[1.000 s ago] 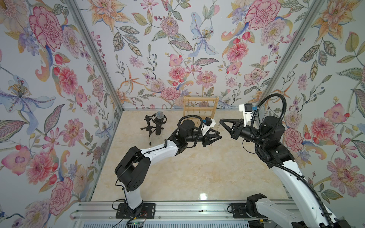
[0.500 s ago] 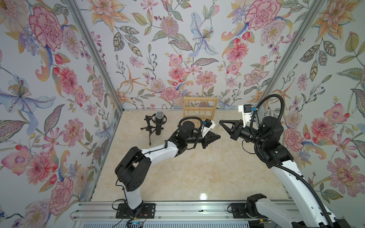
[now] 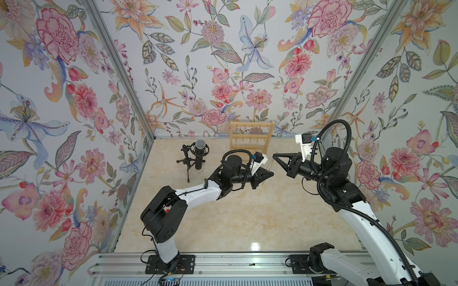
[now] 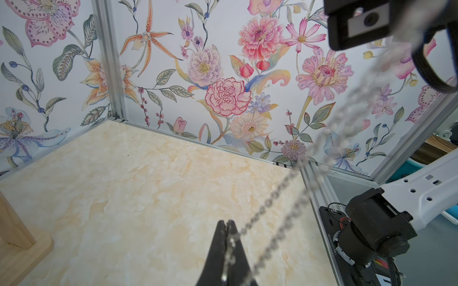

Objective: Take the necklace off the jewelry display stand
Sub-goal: Place the necklace at the center of the board.

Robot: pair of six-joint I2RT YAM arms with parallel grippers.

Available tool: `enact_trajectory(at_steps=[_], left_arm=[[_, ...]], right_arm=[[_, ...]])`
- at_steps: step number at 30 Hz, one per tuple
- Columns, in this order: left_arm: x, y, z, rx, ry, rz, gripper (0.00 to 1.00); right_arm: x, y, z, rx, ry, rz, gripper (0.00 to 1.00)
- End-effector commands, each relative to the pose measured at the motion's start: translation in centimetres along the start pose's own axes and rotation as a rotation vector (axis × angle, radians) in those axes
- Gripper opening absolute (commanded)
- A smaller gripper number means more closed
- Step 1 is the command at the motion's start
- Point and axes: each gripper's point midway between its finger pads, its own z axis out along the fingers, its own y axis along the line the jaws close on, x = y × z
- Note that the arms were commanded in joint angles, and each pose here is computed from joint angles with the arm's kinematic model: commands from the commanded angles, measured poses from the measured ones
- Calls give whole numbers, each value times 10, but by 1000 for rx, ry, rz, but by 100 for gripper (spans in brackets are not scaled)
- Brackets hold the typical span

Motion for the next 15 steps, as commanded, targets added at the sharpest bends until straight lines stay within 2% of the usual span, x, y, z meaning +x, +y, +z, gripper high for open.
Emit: enact_trajectory(at_steps=[1,9,15], left_arm=[[-7,-7,-11,-39,-13,-29,0],[-3,-18,-44,-110,-50,-130,0],[21,-27,-71,-189,-24,-193,0]], right_arm=[[5,1,7,-6,5,-38,0],[29,11,34,-33,65,-68,0],[55,23,57,-57,120,-99,0]])
